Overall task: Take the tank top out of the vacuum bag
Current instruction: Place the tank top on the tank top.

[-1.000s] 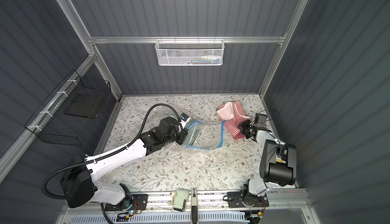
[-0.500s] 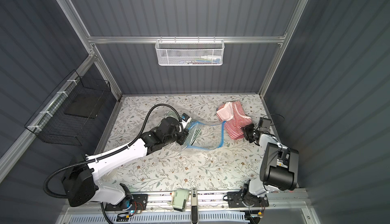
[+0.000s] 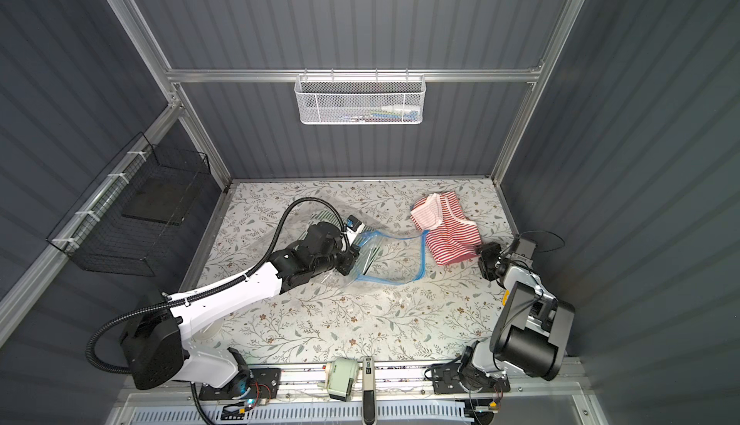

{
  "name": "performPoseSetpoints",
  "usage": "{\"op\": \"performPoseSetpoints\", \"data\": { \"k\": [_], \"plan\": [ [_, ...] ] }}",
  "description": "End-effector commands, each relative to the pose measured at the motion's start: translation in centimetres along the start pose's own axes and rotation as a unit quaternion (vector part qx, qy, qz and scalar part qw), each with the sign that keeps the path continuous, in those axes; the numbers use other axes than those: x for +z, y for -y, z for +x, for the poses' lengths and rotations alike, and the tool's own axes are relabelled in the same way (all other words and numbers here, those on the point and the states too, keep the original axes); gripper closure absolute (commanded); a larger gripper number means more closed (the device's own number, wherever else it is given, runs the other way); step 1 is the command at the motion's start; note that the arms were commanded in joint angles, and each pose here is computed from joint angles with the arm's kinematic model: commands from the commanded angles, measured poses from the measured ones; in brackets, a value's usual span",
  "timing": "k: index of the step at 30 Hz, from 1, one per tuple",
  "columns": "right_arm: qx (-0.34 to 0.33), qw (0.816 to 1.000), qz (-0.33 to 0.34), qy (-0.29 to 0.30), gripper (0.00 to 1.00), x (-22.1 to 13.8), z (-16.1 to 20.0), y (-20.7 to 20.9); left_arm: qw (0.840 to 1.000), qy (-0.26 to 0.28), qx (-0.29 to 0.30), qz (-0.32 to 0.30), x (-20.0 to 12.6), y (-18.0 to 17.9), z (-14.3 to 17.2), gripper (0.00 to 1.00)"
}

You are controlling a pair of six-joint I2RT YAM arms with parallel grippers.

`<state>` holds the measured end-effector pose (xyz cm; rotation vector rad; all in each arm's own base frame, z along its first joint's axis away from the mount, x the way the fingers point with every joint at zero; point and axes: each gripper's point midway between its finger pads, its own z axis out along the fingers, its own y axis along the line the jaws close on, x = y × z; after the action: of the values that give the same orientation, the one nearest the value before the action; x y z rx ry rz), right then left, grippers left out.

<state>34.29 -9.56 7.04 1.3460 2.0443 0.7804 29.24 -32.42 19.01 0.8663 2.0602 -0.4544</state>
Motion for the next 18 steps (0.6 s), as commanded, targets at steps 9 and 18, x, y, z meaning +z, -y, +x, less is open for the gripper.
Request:
{"op": "performPoseSetpoints", "data": {
  "k": [9, 18],
  "plan": [
    [0.033, 0.999, -0.038, -0.004, 0.54, 1.8, -3.2, -1.2, 1.000, 0.000, -0.002, -0.006, 0.2, -0.4, -0.4, 1.00],
    [0.043, 0.998, -0.045, -0.007, 0.96, 3.1, -4.3, -1.5, 1.000, -0.001, 0.000, -0.009, -0.1, -0.5, -0.8, 1.00]
  ]
}}
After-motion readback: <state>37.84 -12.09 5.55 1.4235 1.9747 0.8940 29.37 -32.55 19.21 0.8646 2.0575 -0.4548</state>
